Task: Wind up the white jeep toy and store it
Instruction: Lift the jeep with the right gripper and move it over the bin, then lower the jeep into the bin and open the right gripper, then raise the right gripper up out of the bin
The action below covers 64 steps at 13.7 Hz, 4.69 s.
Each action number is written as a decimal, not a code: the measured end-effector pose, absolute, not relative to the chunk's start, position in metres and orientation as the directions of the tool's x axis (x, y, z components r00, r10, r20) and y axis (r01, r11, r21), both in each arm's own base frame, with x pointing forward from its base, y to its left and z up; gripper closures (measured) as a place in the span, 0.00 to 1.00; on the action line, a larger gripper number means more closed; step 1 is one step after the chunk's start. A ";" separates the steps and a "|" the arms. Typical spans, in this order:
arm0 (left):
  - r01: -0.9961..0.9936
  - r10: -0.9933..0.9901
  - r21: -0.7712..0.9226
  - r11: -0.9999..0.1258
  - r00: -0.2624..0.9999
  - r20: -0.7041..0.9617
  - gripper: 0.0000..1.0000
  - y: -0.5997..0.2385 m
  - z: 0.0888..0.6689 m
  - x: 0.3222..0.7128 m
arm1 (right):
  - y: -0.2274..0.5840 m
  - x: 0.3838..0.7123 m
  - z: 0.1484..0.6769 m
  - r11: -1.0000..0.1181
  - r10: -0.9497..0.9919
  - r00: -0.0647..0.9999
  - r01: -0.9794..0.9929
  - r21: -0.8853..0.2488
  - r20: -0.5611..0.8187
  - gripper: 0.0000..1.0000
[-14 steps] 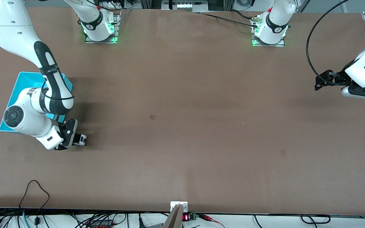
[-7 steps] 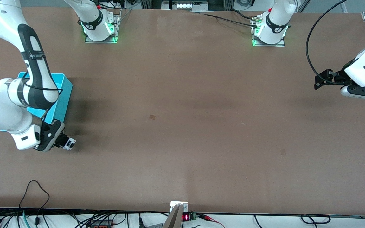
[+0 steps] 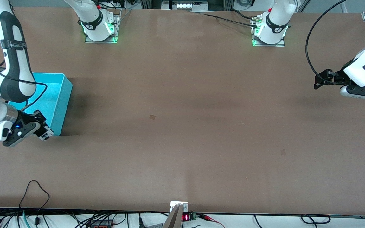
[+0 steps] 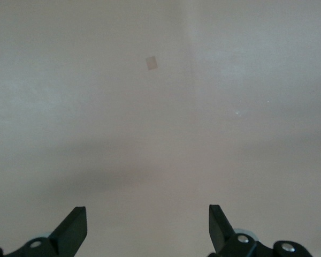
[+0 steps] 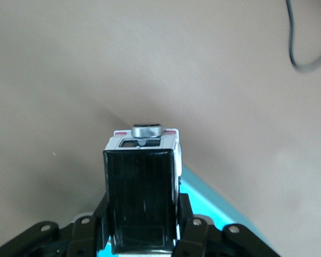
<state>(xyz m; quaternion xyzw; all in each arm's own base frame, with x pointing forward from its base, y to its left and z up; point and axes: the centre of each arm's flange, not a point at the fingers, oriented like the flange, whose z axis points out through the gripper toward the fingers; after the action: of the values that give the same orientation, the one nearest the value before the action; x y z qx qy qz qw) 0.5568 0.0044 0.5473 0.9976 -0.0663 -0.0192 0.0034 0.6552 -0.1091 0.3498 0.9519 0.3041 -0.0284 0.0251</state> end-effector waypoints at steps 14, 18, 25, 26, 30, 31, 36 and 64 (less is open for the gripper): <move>-0.135 -0.135 -0.009 -0.991 0.990 -0.047 0.00 0.006 0.547 0.556 | -0.171 0.539 0.291 -0.994 -0.095 0.981 -0.086 0.060 -0.170 0.49; -0.137 -0.136 -0.021 -0.990 0.990 -0.049 0.00 0.008 0.547 0.556 | -0.188 0.503 0.250 -0.989 -0.128 0.987 -0.120 0.082 -0.096 0.49; -0.137 -0.136 -0.021 -0.990 0.990 -0.049 0.00 0.008 0.547 0.556 | -0.192 0.485 0.233 -0.991 -0.121 0.985 -0.112 0.073 -0.125 0.49; -0.137 -0.136 -0.021 -0.990 0.990 -0.049 0.00 0.008 0.547 0.556 | -0.195 0.483 0.232 -0.992 -0.115 0.985 -0.107 0.071 -0.128 0.49; -0.137 -0.136 -0.022 -0.990 0.990 -0.049 0.00 0.008 0.547 0.556 | -0.200 0.479 0.230 -0.992 -0.112 0.985 -0.103 0.070 -0.129 0.49; -0.137 -0.136 -0.022 -0.990 0.990 -0.049 0.00 0.008 0.547 0.556 | -0.200 0.479 0.229 -0.992 -0.112 0.985 -0.104 0.070 -0.130 0.48; -0.134 -0.133 -0.022 -0.991 0.990 -0.050 0.00 0.009 0.547 0.556 | -0.201 0.478 0.228 -0.993 -0.103 0.986 -0.094 0.068 -0.133 0.26; -0.129 -0.128 -0.022 -0.991 0.990 -0.051 0.00 0.012 0.547 0.556 | -0.064 0.585 0.531 -0.999 0.030 0.999 0.030 -0.012 -0.014 0.00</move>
<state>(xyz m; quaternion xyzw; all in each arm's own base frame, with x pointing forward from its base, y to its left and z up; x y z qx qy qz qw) 0.5558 0.0121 0.5467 0.9975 -0.0644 -0.0246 -0.0127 0.5853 -0.0641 0.5310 0.9998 0.0148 -0.0073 -0.0057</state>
